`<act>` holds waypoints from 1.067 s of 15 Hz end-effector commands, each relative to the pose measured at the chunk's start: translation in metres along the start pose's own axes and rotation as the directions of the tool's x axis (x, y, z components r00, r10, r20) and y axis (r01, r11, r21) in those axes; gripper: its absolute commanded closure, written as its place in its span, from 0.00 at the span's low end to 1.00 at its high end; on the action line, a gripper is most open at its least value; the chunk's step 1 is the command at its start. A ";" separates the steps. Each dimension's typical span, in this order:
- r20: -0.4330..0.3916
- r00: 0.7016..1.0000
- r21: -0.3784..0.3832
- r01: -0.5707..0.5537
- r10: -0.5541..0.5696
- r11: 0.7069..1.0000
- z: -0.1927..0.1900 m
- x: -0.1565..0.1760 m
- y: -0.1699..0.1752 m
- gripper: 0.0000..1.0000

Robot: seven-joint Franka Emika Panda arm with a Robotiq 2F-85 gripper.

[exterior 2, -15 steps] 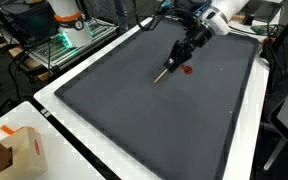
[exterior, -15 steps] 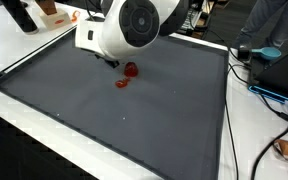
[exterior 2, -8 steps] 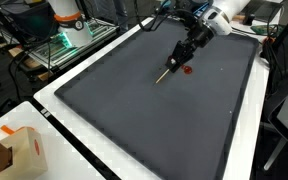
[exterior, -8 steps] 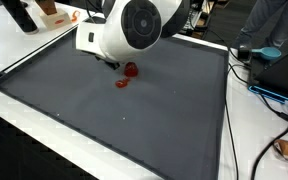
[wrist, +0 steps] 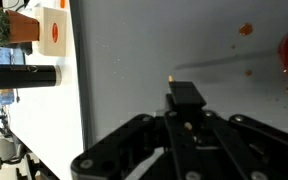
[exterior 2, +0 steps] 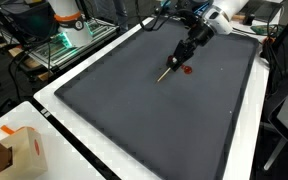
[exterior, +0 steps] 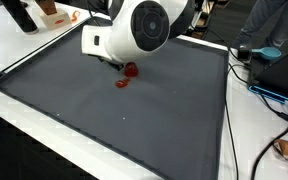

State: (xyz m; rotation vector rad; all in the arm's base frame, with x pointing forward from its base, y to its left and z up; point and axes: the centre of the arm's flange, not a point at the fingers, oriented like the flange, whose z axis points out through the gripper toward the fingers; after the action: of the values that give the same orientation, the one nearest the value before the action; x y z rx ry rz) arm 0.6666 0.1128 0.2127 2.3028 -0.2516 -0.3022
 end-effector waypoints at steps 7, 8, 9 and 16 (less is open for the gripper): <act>0.009 0.985 0.060 0.170 -0.171 0.984 -0.009 0.000 0.013 0.97; 0.006 0.982 0.070 0.185 -0.186 0.980 -0.011 0.000 0.016 0.97; -0.001 0.979 0.084 0.202 -0.203 0.976 -0.014 0.000 0.020 0.97; -0.085 0.938 0.263 0.346 -0.335 0.901 -0.039 -0.005 0.057 0.97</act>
State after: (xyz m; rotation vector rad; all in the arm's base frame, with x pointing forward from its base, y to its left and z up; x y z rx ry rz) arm 0.6781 0.1114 0.2626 2.5063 0.0677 -0.4086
